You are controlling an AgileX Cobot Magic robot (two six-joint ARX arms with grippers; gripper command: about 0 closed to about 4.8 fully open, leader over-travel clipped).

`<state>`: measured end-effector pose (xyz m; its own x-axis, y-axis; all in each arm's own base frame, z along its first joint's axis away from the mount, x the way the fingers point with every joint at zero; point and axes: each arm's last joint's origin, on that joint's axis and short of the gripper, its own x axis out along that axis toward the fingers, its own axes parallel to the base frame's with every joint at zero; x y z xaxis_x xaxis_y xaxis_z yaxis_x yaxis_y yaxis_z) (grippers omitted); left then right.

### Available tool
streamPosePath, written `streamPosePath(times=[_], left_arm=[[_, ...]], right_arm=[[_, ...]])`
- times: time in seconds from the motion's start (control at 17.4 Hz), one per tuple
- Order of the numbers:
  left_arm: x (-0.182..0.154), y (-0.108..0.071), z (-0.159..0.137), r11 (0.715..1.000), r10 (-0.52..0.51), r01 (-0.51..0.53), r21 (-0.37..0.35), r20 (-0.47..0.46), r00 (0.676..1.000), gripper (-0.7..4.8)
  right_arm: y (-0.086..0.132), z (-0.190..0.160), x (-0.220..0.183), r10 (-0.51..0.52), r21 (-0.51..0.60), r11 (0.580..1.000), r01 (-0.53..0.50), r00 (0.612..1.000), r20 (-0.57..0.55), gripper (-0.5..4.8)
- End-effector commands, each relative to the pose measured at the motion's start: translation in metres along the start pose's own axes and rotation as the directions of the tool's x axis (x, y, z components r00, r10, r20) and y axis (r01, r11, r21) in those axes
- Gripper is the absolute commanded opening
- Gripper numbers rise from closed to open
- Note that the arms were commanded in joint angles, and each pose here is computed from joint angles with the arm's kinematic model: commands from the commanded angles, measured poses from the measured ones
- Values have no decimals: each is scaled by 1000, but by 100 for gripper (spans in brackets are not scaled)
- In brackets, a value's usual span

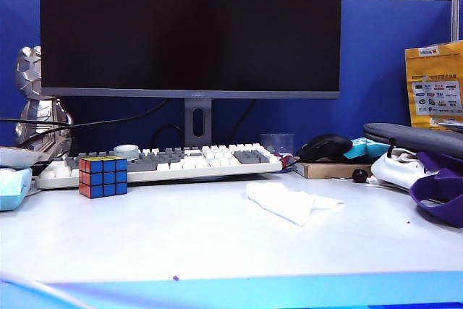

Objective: Use the wet wipes on the table to wipe the cherry juice off the table, then put the wipes back on the table.

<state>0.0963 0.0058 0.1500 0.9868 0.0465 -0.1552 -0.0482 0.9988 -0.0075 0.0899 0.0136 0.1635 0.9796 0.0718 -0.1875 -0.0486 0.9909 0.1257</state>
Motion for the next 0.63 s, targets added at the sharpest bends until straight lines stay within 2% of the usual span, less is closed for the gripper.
streamPosePath(times=[0.06, 0.29, 0.63], left_arm=[[0, 0, -1, 1000, -4, 4, -4, -8, 1000, -2], [0, 0, -1, 1000, -4, 4, -4, -8, 1000, -2], [0, 0, -1, 1000, -4, 4, -4, -8, 1000, -2]], right_arm=[[-1, -12, 5, -2, 0, 1000, 2, 1000, -30, 0], [0, -13, 5, 44, -56, 997, -46, 998, -39, -1], [1, -12, 5, 56, -49, 997, -58, 998, -37, 0]])
